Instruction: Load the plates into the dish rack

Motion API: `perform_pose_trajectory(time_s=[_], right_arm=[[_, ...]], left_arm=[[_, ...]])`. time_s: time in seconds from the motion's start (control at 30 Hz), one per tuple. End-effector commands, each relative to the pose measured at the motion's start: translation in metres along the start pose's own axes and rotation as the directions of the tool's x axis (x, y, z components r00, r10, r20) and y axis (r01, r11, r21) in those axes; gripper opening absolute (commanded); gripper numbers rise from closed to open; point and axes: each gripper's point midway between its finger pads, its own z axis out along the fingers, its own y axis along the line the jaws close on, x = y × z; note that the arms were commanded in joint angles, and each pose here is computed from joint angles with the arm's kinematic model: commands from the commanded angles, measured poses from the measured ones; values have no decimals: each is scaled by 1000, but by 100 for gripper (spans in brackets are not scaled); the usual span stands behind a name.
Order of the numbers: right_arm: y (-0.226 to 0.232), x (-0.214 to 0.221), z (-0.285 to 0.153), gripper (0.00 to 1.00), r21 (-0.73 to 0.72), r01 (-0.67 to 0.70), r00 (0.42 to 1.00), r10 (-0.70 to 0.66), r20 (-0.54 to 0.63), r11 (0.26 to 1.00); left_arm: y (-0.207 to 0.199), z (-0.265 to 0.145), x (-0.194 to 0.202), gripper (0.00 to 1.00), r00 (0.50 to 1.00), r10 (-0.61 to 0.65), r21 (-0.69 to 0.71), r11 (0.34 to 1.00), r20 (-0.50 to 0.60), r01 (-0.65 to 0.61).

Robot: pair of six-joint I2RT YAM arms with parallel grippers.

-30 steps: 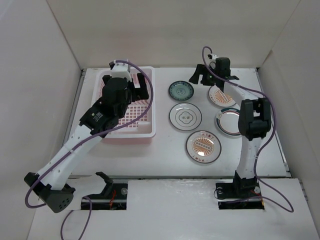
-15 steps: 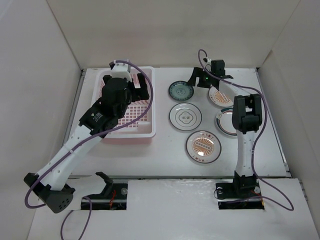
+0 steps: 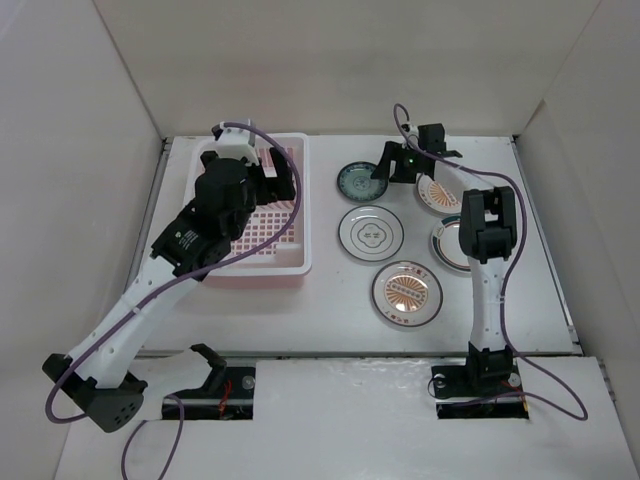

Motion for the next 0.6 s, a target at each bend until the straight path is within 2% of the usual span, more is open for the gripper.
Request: perform_pose_trajectory(time_s=[0.0, 0.03, 0.17, 0.3, 0.4, 0.57], right_arm=[[11, -7, -2, 80, -32, -7, 1000, 6, -16, 999], [9, -5, 0, 75, -29, -11, 1000, 11, -24, 1000], [4, 6, 4, 69, -21, -37, 998, 36, -51, 999], [2, 17, 7, 69, -23, -64, 995, 62, -83, 998], [-2, 25, 10, 64, -15, -77, 992, 75, -103, 997], [-8, 31, 15, 50, 8, -113, 985, 113, -127, 994]], left_arm=[[-1, -6, -15, 100, 998, -21, 22, 1000, 55, 20], [-3, -6, -14, 100, 998, -21, 31, 999, 53, 19], [-2, -9, -17, 100, 998, -25, 33, 999, 60, 23], [-2, -9, -17, 100, 998, -25, 33, 999, 60, 23], [-2, -9, -17, 100, 998, -25, 33, 999, 60, 23], [-3, -9, -17, 100, 998, -34, 34, 999, 60, 32]])
